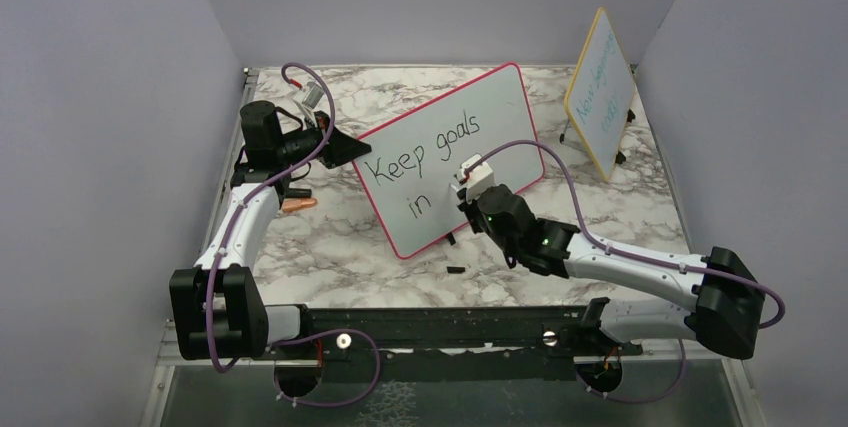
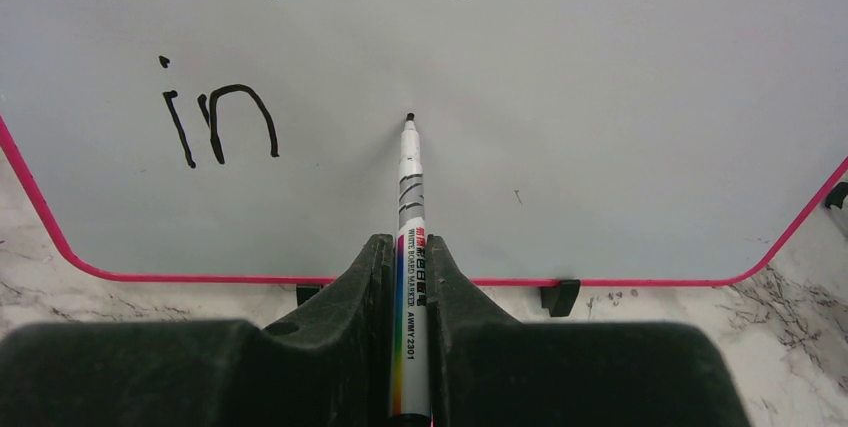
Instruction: Write a sentence on the whiteboard
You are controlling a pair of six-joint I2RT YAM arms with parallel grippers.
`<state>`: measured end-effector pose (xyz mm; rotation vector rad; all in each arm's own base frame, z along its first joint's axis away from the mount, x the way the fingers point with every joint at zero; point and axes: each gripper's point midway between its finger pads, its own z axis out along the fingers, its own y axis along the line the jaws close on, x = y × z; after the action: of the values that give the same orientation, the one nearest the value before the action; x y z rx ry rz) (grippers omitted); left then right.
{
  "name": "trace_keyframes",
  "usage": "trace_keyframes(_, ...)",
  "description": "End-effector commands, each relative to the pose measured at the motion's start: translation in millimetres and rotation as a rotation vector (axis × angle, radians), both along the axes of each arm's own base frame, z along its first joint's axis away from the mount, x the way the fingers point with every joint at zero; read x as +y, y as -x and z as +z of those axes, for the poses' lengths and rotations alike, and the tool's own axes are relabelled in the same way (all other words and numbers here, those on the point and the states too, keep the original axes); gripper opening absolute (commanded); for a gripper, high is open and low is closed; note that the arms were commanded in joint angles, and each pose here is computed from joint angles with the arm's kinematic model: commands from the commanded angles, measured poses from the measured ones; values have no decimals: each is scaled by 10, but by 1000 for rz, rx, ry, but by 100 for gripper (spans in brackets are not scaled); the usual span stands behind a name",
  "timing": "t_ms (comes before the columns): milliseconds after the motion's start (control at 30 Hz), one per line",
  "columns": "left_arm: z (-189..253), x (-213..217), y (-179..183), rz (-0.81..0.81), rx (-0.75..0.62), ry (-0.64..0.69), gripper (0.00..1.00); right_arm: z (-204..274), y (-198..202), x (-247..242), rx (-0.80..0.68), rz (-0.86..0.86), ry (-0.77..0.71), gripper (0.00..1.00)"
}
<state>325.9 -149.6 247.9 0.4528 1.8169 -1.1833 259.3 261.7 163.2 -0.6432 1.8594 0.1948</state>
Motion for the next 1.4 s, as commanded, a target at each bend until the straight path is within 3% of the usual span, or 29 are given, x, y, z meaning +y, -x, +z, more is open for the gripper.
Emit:
trace_keyframes(0,-337,16,-35,38,67,-69,0,155,-73,124,-31,9,-53,1)
trace_keyframes(1367,-330,22,-38,43,64,-71,0,279,-62,175,-54,31,-102,0)
